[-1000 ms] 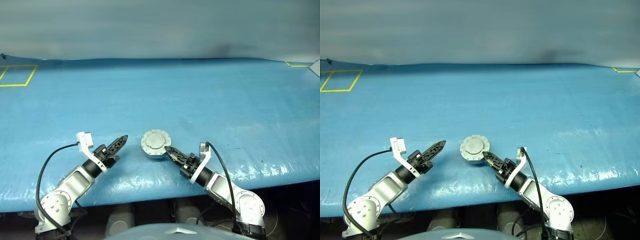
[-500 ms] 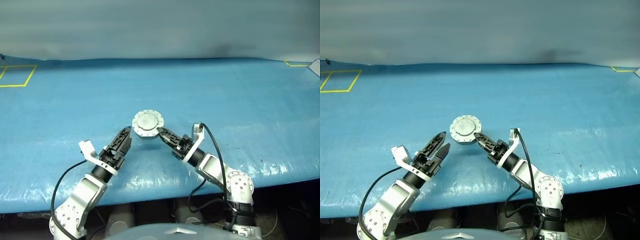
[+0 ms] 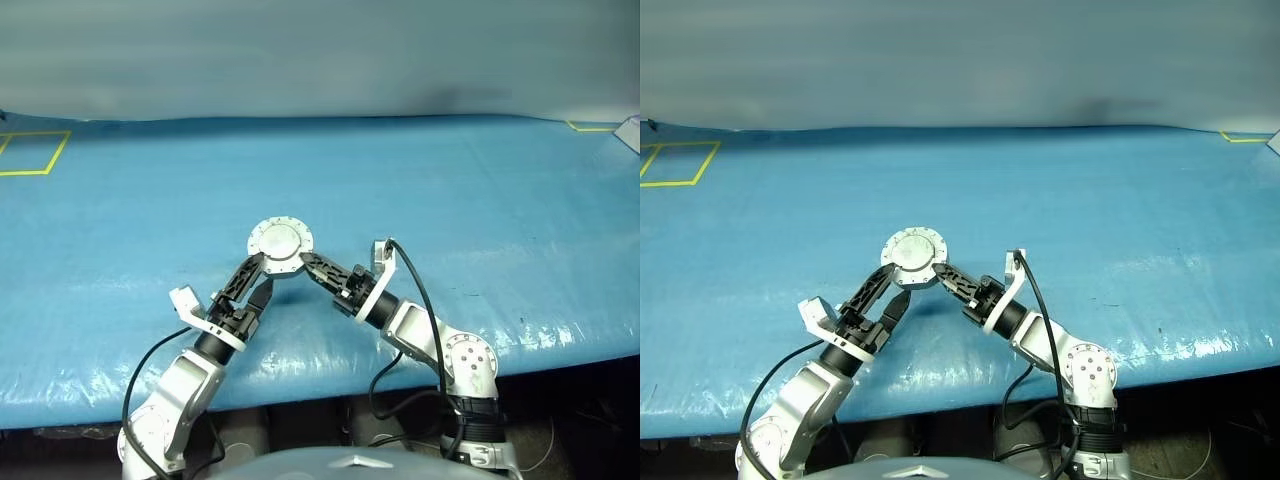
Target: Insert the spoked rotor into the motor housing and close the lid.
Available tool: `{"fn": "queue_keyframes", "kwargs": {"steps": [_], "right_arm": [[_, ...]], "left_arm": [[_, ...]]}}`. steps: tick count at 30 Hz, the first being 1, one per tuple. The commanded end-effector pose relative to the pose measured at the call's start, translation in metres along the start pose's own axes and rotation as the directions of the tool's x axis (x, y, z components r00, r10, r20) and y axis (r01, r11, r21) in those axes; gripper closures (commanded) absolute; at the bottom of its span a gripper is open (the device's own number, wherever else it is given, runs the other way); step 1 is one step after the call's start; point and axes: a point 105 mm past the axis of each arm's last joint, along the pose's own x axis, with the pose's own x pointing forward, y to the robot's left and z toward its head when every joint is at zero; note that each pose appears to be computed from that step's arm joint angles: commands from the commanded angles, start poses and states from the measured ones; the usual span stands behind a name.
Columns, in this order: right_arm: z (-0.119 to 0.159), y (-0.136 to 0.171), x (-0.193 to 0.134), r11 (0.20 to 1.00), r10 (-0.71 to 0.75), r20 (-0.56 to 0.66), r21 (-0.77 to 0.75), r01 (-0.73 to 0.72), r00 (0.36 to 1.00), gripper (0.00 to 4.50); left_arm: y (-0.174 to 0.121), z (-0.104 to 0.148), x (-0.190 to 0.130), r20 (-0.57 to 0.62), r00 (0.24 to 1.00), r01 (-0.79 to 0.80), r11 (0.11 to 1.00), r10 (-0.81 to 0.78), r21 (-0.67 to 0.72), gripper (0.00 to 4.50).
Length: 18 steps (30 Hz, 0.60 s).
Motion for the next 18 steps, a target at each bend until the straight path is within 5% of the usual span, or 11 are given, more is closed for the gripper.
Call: {"fn": "queue_keyframes", "kwargs": {"steps": [1, 10, 18], "right_arm": [[-0.005, 0.029, 0.003, 0.992, 0.123, -0.024, -0.018, -0.123, 0.992, 3.33], [-0.016, 0.032, 0.002, 0.992, 0.128, -0.054, -0.001, -0.128, 0.990, 3.33], [-0.017, 0.032, 0.002, 0.993, 0.122, -0.057, 0.001, -0.122, 0.991, 3.33]], "left_arm": [[-0.010, -0.001, 0.004, 0.002, 0.998, 0.069, 0.998, -0.069, 0.003, 0.01], [-0.005, -0.006, 0.006, -0.020, 0.999, 0.041, 0.999, -0.041, -0.004, 0.01], [-0.004, -0.007, 0.002, -0.017, 0.999, 0.027, 1.000, -0.027, -0.007, 2.08]]}}
